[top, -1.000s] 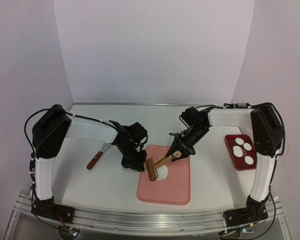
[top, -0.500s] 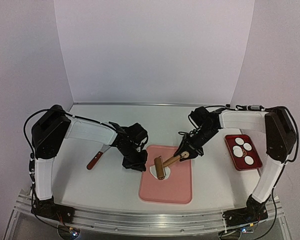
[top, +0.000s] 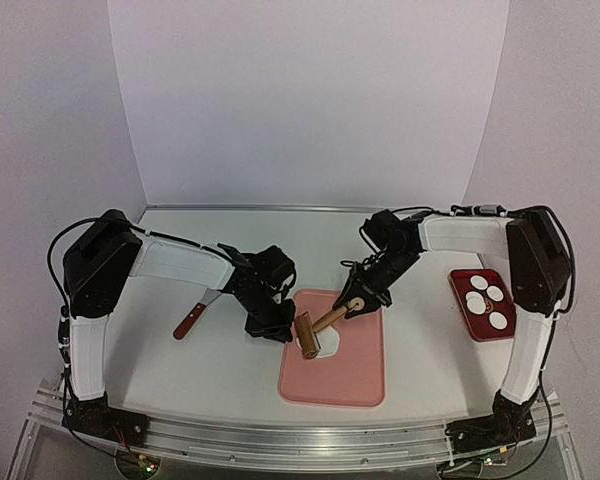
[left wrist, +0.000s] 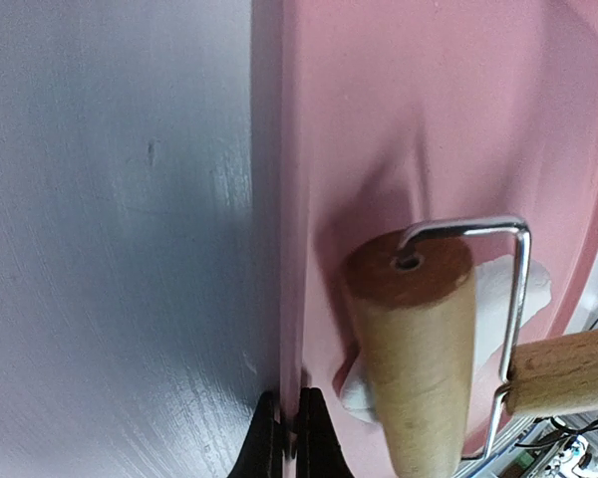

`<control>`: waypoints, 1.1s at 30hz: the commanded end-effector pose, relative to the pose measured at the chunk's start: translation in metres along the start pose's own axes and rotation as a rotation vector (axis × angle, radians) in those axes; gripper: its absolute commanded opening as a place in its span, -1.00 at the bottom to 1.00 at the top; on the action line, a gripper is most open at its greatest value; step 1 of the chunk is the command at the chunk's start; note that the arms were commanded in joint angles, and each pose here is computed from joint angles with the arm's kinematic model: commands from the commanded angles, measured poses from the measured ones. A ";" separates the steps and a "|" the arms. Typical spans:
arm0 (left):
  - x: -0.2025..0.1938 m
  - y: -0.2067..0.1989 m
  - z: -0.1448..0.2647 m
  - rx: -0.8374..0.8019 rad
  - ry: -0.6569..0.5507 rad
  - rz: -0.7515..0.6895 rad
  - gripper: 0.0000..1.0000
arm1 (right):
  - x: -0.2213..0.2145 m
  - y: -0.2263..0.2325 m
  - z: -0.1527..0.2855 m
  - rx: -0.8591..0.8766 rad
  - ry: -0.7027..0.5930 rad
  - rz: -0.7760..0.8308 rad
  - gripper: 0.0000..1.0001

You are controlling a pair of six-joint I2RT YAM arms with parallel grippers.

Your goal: Roll out the dumpling wrappers from the dough

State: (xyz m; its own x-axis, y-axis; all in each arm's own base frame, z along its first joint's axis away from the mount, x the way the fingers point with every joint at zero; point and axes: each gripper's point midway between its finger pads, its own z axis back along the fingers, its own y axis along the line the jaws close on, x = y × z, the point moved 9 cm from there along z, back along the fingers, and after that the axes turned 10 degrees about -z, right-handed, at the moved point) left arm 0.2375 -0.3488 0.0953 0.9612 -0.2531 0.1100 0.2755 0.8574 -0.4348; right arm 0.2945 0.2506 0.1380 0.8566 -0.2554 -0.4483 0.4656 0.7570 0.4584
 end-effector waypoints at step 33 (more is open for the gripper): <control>0.004 0.008 -0.007 0.030 -0.055 0.064 -1.00 | 0.015 -0.104 -0.047 -0.584 -0.164 -0.123 -1.00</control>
State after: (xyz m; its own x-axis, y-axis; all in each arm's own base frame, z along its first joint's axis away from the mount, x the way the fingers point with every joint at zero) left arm 0.2402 -0.3515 0.0954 0.9688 -0.2192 0.1154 0.2477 0.8590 -0.4481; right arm 0.2939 0.2457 0.1321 0.8777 -0.2056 -0.4327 0.4251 0.7510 0.5053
